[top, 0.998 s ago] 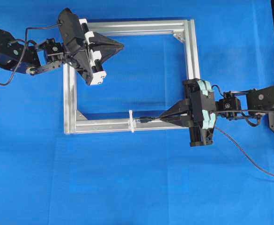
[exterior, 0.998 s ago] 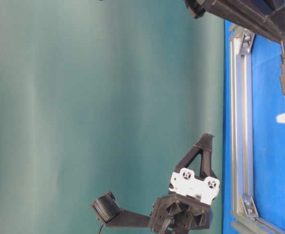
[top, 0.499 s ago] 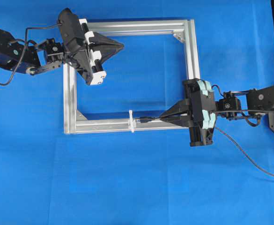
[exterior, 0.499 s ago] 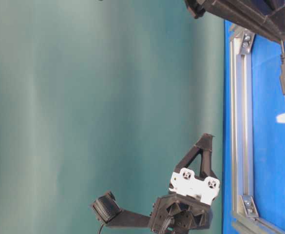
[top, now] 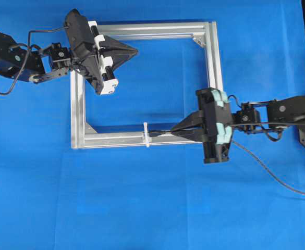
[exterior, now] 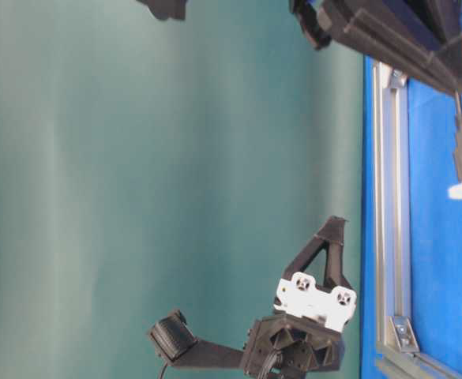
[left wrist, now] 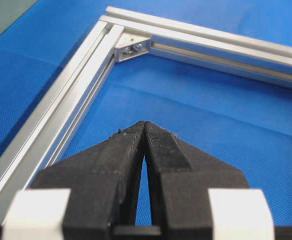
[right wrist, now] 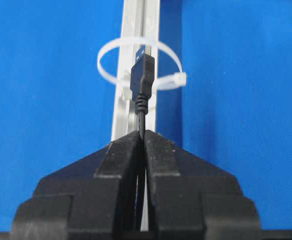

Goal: Insert the wire through the string loop located in the center.
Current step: 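Push the USB plug leftward through the zip-tie loop with the right gripper, then move the open left gripper toward the plug emerging from the loop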

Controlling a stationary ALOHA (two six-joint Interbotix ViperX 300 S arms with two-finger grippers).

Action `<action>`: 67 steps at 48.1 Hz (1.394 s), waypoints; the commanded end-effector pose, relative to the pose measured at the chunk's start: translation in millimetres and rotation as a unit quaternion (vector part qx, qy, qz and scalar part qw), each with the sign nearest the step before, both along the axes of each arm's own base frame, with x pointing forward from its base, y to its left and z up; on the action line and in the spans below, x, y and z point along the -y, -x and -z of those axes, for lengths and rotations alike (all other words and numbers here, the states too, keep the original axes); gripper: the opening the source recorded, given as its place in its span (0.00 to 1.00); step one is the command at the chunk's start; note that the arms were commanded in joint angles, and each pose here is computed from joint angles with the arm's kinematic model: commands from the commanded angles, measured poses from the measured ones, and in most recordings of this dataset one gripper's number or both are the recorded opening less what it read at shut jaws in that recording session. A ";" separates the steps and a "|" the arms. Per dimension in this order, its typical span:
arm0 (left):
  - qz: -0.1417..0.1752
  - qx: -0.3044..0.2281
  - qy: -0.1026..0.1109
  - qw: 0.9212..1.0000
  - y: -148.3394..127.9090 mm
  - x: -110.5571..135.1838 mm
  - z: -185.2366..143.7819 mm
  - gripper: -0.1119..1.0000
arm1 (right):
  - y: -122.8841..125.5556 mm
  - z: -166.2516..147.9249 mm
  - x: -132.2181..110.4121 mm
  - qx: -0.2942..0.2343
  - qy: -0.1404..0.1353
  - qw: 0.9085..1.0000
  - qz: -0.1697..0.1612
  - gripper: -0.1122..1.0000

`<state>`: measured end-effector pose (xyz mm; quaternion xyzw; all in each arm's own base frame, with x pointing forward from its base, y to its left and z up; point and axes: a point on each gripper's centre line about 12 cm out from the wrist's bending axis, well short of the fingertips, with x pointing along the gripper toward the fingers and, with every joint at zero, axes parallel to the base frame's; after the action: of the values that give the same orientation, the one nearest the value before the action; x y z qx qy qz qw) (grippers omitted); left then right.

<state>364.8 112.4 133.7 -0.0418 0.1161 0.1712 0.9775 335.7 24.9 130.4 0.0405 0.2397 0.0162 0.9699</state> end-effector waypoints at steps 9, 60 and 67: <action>0.003 0.021 -0.008 1.000 -1.6 0.5 -15.2 0.10 | -27.9 -6.1 -1.7 0.021 0.000 1.000 0.000 0.08; 0.032 0.017 0.004 0.999 -2.9 25.4 -15.1 0.10 | -44.9 -1.2 -3.7 0.021 0.002 1.000 -0.002 0.08; 0.070 0.017 0.006 0.997 -4.0 54.5 -16.5 0.10 | -44.9 -1.2 -3.1 0.021 0.002 1.000 -0.001 0.08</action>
<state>366.3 72.1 136.0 -0.0450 0.1224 0.1202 0.9841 376.0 28.7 121.8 0.0382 0.2374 0.0177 0.9705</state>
